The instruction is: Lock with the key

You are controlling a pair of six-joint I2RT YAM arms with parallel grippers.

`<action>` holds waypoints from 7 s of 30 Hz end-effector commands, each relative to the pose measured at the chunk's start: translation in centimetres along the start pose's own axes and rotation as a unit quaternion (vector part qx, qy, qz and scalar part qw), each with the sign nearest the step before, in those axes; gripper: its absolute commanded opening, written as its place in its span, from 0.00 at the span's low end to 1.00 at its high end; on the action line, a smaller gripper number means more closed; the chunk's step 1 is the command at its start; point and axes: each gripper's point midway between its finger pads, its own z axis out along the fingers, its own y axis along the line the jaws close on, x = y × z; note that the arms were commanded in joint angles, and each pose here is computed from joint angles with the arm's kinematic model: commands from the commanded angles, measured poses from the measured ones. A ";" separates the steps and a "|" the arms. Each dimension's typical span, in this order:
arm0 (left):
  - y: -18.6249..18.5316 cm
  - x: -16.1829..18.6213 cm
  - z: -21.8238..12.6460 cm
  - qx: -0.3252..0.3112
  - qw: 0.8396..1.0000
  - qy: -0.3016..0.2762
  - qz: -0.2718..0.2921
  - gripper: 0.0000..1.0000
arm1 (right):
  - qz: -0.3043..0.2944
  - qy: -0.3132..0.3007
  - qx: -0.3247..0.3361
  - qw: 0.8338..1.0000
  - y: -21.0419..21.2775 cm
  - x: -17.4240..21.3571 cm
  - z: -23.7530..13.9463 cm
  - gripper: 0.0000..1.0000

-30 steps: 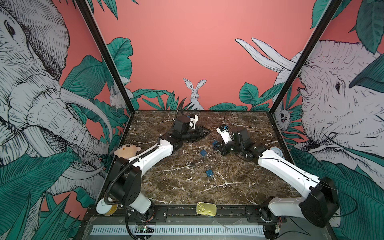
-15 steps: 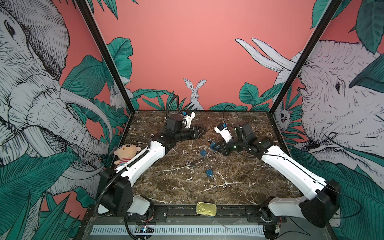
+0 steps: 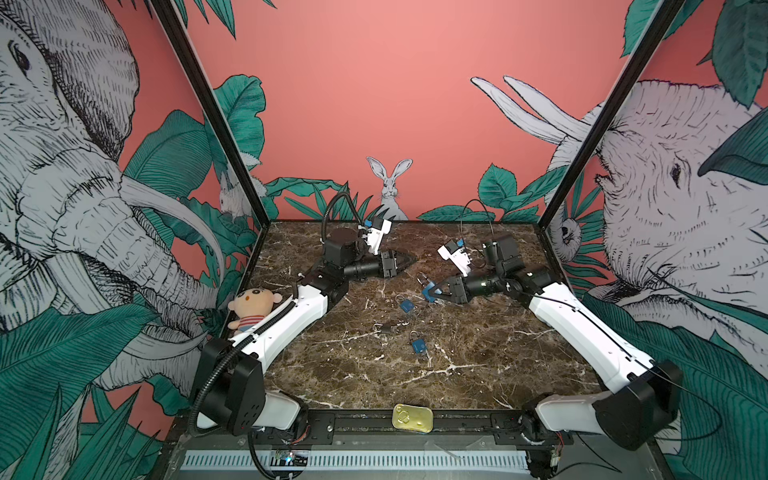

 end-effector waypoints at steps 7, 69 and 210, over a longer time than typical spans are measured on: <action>-1.7 1.0 1.3 0.091 0.995 0.031 -0.027 0.50 | -0.016 -0.024 -0.049 0.998 2.0 -2.1 -0.5 0.00; 0.2 4.3 0.7 0.084 0.993 0.078 -0.028 0.00 | 0.011 -0.082 -0.172 0.982 8.4 -4.9 -4.5 0.00; -3.9 -2.5 -0.4 0.005 0.995 -0.096 -0.028 0.00 | 0.064 -0.190 -0.067 0.977 -0.8 -3.8 -5.1 0.52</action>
